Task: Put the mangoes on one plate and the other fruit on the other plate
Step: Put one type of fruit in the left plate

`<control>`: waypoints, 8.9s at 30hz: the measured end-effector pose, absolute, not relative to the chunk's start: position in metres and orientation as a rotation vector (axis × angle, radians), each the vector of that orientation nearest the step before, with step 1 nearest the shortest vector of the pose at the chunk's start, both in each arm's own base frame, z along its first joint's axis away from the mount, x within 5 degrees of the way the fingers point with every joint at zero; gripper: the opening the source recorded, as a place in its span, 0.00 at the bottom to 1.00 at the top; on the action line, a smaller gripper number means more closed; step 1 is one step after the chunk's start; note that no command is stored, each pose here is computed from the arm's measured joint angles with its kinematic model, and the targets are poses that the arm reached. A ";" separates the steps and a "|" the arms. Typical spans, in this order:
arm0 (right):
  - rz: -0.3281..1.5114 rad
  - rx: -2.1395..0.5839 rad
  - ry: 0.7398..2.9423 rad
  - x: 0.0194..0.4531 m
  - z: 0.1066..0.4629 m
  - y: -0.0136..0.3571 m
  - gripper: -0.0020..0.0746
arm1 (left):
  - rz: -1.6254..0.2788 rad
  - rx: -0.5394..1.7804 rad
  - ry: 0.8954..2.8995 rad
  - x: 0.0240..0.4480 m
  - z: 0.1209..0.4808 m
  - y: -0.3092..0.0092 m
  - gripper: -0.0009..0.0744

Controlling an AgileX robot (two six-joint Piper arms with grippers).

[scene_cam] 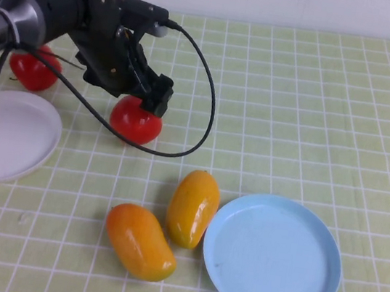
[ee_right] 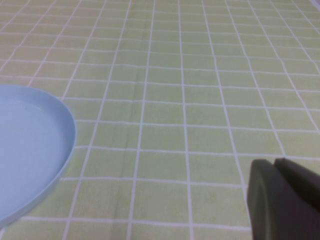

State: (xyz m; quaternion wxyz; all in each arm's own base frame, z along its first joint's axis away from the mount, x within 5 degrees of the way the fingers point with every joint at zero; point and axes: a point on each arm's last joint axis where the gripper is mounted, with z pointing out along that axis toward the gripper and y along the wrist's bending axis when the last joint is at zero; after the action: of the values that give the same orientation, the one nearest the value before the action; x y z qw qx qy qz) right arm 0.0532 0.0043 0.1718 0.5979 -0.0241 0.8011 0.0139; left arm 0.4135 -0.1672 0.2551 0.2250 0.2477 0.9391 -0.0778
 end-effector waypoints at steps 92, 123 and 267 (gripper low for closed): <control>0.032 -0.056 1.859 0.053 0.172 0.004 0.00 | 0.248 0.174 3.006 0.386 0.239 -0.015 0.80; 0.036 -0.053 1.859 0.053 0.172 0.004 0.00 | 0.322 0.094 2.820 0.379 0.280 -0.009 0.90; 0.110 -0.006 1.857 0.053 0.172 0.007 0.00 | 0.241 0.259 2.719 0.393 0.325 -0.055 0.78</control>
State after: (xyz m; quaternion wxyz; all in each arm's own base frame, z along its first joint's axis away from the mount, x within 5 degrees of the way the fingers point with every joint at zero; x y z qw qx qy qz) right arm 0.0532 0.0068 0.1718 0.5975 -0.0024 0.8004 0.0473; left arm 0.3932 -0.0548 0.3248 0.1984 0.0925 0.9719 0.0862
